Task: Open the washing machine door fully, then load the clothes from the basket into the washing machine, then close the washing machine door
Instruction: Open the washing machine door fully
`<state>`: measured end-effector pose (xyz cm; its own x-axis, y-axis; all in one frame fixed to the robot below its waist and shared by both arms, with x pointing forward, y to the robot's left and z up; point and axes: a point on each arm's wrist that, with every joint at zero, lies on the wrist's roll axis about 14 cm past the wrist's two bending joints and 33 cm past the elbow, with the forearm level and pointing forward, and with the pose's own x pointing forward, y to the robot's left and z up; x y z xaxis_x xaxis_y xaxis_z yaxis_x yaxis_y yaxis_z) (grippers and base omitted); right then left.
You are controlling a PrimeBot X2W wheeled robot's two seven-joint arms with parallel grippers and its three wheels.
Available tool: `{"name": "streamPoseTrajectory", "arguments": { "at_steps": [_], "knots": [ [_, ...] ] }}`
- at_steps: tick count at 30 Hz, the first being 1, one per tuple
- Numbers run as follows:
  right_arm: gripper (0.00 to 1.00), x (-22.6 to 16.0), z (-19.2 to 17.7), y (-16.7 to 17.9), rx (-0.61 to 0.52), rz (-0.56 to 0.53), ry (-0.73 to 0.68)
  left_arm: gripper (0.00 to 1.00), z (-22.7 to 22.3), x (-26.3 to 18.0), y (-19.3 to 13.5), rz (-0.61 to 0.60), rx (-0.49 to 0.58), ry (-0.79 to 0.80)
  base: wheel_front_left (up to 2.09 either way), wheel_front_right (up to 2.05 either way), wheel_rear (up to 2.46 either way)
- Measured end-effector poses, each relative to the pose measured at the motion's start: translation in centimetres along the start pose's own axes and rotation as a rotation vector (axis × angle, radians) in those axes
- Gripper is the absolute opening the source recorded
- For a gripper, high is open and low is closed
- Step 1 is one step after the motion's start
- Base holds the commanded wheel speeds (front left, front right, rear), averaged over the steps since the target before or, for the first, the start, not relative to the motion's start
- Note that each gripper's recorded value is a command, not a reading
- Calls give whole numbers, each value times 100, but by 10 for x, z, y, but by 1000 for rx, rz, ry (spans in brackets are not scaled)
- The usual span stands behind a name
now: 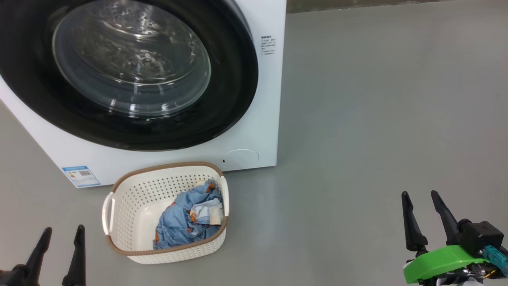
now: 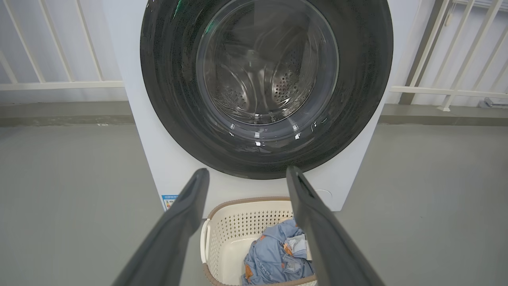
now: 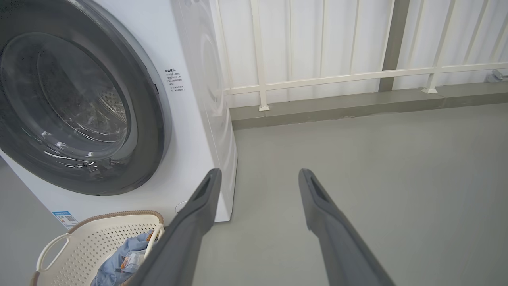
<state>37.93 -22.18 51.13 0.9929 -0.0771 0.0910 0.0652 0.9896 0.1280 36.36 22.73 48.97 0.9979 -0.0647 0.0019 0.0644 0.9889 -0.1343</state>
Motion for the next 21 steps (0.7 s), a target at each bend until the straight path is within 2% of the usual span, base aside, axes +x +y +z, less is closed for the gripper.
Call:
{"name": "streamPoseTrajectory", "arguments": {
  "at_steps": [21],
  "knots": [
    [100, 2, 0, 8, 44, 17, -4, 100, 3, 1, -8, -13, 1, -16, 7, 7, -13]
  ]
}}
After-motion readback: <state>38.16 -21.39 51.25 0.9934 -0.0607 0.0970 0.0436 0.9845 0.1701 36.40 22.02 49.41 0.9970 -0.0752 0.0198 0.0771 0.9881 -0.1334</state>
